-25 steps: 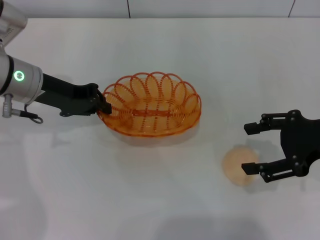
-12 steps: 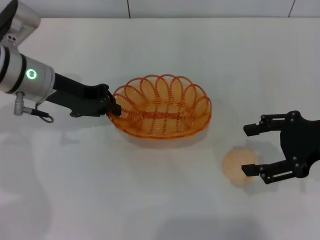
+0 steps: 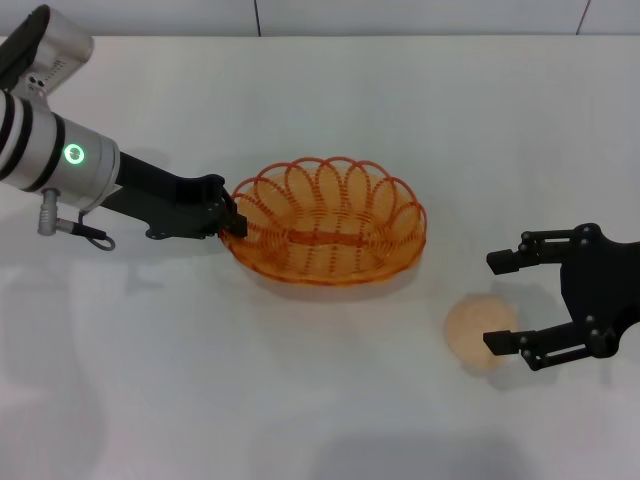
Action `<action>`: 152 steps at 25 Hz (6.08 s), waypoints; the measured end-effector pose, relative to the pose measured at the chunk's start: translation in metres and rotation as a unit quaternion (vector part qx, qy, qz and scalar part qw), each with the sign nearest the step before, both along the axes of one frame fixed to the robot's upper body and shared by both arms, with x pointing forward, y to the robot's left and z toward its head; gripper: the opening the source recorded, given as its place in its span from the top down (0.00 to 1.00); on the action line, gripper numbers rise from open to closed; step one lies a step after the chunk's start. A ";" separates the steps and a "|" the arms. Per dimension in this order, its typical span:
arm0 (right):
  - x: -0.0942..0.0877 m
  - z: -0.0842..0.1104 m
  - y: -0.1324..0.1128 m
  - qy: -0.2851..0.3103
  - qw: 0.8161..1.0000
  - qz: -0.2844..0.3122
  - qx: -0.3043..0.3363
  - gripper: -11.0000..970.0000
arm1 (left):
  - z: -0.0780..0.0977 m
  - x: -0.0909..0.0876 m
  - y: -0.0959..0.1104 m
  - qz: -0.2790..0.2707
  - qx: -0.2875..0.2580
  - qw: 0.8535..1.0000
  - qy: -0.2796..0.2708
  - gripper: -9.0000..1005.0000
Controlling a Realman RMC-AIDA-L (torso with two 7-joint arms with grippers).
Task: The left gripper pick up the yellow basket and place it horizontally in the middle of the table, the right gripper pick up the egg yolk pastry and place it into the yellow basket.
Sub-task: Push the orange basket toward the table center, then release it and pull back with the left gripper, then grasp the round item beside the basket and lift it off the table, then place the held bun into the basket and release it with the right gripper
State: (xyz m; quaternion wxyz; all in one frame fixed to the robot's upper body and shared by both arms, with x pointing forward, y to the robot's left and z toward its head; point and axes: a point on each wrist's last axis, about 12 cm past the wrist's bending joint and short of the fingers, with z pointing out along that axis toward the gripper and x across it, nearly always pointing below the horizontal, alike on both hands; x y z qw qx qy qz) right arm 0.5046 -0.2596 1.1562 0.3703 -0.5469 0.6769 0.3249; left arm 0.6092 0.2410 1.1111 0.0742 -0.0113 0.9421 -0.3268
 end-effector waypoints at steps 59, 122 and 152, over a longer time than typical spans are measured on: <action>0.006 -0.007 -0.005 0.008 1.000 -0.030 -0.004 0.15 | 0.035 -0.003 0.048 -0.002 -0.119 0.974 -0.191 0.13; 0.030 -0.042 0.026 0.111 0.983 -0.072 -0.125 0.57 | 0.052 -0.004 0.026 -0.282 -0.014 0.912 -0.299 0.13; 0.040 0.028 0.047 0.029 0.993 -0.049 -0.099 0.82 | 0.047 -0.016 0.031 -0.314 -0.004 0.910 -0.269 0.14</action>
